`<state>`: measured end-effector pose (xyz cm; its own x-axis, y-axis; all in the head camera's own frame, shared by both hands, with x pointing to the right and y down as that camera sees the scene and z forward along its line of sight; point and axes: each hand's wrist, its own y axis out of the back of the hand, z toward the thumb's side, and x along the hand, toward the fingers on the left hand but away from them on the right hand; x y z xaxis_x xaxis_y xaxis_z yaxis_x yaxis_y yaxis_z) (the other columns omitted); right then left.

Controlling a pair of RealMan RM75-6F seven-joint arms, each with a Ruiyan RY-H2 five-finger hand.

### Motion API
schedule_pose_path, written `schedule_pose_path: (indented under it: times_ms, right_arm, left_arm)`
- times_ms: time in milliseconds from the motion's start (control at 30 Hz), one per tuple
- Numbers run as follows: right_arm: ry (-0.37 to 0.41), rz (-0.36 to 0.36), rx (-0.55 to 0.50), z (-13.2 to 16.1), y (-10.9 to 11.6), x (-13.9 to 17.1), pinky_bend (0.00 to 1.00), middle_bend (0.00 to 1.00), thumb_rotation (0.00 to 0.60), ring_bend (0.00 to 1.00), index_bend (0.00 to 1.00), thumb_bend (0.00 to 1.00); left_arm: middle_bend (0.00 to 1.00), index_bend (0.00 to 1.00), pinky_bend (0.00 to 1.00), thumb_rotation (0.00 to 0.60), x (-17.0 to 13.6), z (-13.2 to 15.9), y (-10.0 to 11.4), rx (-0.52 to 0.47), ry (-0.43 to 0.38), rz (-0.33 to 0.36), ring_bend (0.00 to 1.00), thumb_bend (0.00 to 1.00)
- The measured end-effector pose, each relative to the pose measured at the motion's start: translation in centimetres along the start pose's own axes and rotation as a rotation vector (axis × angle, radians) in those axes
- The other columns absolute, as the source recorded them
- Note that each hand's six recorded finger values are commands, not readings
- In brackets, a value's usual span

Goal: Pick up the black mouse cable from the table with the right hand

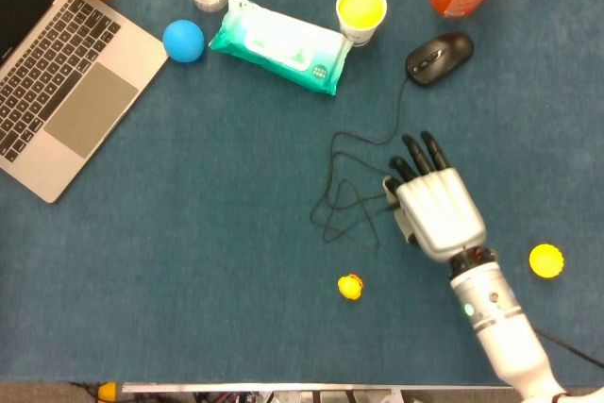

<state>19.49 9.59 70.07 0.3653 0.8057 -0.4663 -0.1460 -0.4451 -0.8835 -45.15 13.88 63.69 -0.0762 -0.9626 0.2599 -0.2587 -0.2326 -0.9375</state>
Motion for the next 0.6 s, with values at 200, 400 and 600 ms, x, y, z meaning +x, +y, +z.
schedule_pose_path:
  times_ms: [200, 400, 600]
  right_arm:
    - [0.012, -0.126, -0.084, -0.2, 5.5, -1.2, 0.05, 0.3, 0.6, 0.07, 0.6, 0.51]
    - [0.039, -0.227, -0.197, 0.0, 10.0, -2.6, 0.07, 0.3, 0.6, 0.08, 0.61, 0.51]
    - [0.068, -0.255, -0.242, 0.8, 11.4, -3.1, 0.07, 0.3, 0.6, 0.08, 0.61, 0.51]
  left_arm:
    - [0.19, 0.25, 0.09, 0.6, -0.1, 0.2, 0.3, 0.003, -0.001, 0.004, 0.16, 0.15]
    - [0.19, 0.25, 0.09, 0.6, -0.3, 0.2, 0.7, 0.01, 0.008, 0.012, 0.16, 0.15]
    - [0.19, 0.25, 0.09, 0.6, -0.4, 0.1, 0.9, 0.015, 0.015, 0.015, 0.16, 0.15]
